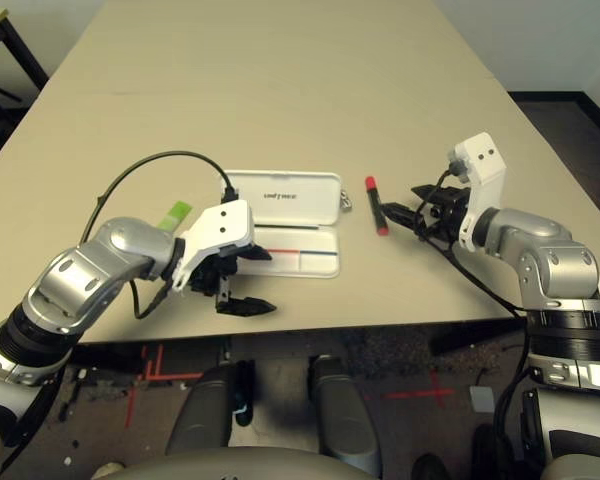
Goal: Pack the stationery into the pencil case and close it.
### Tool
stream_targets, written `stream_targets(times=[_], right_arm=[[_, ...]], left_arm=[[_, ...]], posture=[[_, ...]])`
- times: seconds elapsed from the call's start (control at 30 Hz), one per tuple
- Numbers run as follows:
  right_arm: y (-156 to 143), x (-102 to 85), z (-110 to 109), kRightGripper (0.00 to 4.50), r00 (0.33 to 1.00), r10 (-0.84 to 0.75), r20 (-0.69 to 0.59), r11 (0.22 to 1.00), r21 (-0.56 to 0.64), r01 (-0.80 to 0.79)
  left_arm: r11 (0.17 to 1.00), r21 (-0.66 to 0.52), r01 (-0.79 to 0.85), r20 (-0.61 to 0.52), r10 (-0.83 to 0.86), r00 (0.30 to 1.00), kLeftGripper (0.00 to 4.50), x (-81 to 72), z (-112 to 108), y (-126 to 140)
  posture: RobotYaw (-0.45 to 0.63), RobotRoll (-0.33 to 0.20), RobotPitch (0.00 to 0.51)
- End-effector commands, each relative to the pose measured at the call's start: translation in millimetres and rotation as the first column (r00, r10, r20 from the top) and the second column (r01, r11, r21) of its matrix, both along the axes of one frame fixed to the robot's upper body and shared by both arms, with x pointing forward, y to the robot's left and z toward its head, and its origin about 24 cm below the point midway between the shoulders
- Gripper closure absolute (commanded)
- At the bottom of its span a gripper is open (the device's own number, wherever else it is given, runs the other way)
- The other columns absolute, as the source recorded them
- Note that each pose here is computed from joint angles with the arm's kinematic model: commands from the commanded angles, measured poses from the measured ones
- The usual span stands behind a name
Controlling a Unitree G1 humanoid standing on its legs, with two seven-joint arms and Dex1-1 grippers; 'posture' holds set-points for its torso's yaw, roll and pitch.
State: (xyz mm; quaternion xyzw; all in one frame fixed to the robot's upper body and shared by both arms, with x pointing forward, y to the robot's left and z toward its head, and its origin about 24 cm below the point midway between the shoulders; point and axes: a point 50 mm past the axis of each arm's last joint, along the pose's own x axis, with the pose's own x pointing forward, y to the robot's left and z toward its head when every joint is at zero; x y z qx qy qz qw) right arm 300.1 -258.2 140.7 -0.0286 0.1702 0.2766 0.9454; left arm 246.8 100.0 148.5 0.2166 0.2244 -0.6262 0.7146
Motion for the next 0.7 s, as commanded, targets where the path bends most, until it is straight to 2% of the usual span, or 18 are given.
stream_targets(times=[0.03,0.37,0.7], right_arm=[[7.0,1.9,-3.7,0.00,1.000,-0.008,-0.025,1.000,-0.006,0.007],[21.1,14.1,-8.6,0.00,0.975,-0.190,-0.115,0.979,0.052,0.196],[33.2,27.3,-15.0,0.00,0.940,-0.295,-0.172,0.954,0.005,0.300]], left_arm=[[1.000,0.002,-0.009,0.004,0.009,1.000,0.04,1.2,2.5,5.2],[0.993,-0.017,-0.120,0.020,0.121,0.992,0.04,15.6,22.1,42.0],[0.987,0.012,-0.163,0.056,0.162,0.985,0.04,21.0,34.7,76.0]], posture=[[-0.07,0.000,0.173],[-0.06,0.000,0.174],[-0.02,0.000,0.178]])
